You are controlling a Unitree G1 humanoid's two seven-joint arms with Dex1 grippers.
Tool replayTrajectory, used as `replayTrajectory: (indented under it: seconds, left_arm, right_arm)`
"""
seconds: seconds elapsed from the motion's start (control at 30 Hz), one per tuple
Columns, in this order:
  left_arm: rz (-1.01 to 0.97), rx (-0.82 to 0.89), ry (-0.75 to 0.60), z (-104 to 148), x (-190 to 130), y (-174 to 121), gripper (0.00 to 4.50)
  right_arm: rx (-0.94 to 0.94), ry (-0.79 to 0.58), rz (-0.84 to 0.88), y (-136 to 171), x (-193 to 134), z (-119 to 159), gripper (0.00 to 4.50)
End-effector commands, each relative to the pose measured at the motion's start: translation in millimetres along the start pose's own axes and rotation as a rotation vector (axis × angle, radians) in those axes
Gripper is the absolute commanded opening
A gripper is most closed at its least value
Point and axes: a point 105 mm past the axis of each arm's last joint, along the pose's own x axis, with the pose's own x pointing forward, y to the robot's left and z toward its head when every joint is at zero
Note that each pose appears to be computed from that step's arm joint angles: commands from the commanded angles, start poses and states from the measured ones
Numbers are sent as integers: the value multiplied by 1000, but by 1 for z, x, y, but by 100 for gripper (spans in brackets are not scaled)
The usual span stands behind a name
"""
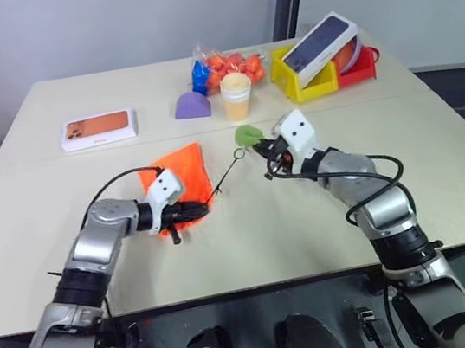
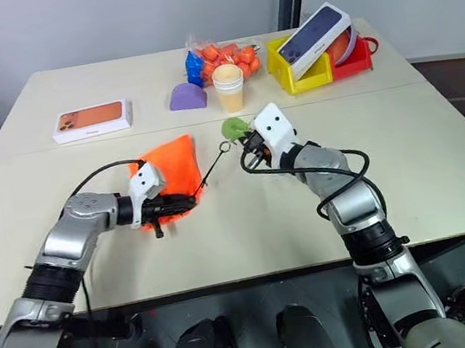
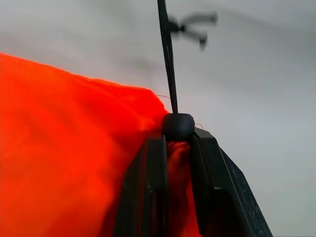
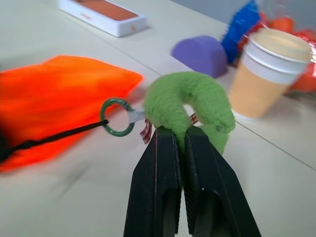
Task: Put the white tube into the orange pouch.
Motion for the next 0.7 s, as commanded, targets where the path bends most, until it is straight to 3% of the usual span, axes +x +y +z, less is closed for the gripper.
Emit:
replayTrajectory:
  seconds: [0.03,0.17,0.4,0.43,0.47,0.6,0.63,0.7]
  left_arm:
    - [-4,49,74,-11,-13,-1,12]
    - [11,74,136,-22,-24,0,12]
    - [18,12,8,-4,-21,-3,12]
    - [10,-19,-36,3,-22,-4,117]
    - [10,-47,-75,10,-22,-4,153]
    - [67,-147,-233,34,-33,0,363]
    - [75,-167,-260,37,-37,0,365]
    - [109,-214,-308,41,-47,1,365]
  right_arm:
    - [-43,-22,-121,-26,-4,13,0]
    - [-41,15,-180,-36,-3,5,0]
    - [-38,27,-91,-21,-1,3,0]
    - [-31,31,-62,-17,-1,2,72]
    - [-29,31,-47,-14,-2,2,105]
    - [-45,35,17,-2,-9,-1,317]
    - [-49,39,29,0,-10,-2,361]
    - [-54,34,65,5,-17,-5,361]
